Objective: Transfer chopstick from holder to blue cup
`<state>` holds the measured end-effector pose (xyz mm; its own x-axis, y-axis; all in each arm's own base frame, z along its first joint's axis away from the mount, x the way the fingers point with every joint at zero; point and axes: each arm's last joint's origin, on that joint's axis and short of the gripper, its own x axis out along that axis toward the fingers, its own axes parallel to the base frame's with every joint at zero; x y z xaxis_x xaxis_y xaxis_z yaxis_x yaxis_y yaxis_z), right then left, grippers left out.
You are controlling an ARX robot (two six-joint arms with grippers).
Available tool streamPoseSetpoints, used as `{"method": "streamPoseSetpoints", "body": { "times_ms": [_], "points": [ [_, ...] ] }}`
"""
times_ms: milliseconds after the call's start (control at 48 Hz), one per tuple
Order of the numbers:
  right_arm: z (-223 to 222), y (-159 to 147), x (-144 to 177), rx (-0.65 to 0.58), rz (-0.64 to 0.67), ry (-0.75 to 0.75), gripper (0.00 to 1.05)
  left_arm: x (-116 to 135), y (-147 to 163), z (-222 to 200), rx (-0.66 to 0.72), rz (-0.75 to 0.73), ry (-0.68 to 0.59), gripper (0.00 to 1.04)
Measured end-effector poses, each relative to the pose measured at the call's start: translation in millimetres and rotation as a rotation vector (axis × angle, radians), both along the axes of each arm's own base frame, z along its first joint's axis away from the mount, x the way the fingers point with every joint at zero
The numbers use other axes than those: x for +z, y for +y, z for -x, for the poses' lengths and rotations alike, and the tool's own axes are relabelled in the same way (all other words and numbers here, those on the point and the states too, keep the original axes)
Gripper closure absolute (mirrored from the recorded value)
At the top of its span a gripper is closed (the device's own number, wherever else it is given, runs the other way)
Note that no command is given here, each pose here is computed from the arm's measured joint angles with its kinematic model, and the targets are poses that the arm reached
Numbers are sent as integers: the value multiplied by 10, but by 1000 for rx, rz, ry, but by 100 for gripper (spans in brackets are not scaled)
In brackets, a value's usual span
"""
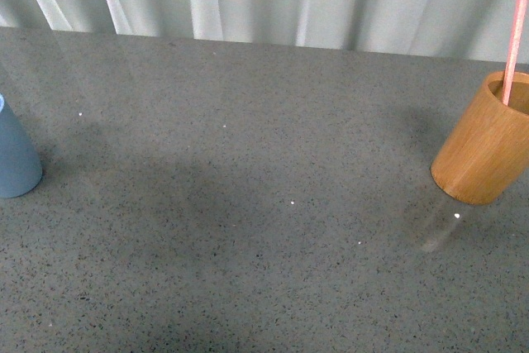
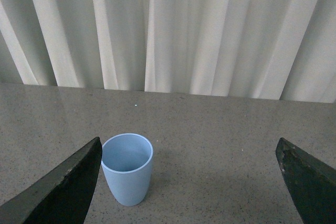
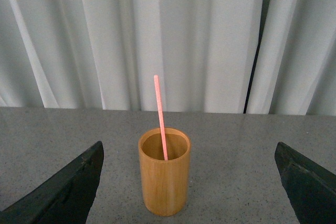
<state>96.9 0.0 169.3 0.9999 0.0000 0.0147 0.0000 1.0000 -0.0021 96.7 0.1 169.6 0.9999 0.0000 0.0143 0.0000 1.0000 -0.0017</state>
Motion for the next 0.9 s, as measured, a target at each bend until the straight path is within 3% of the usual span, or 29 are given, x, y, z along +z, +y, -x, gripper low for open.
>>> {"method": "streamPoseSetpoints", "body": {
  "times_ms": [417, 438, 521, 583, 688, 896],
  "points": [
    [0, 0, 0, 0, 0, 0, 10, 0, 0, 0, 0, 0, 0, 7],
    [0, 0, 0, 0, 0, 0, 10, -10, -1, -6, 23, 21, 22, 7],
    [0, 0, 0, -2, 0, 0, 10, -13, 47, -58, 454, 159, 348, 7],
    [0, 0, 0, 2, 0, 0, 10, -16, 124, -135, 605, 238, 389, 7],
    [0, 0, 0, 0, 0, 0, 10, 109, 269, -296, 663, 320, 361, 7],
    [0, 0, 0, 0, 0, 0, 10, 468, 660, -882, 606, 365, 362, 7]
  ]
}}
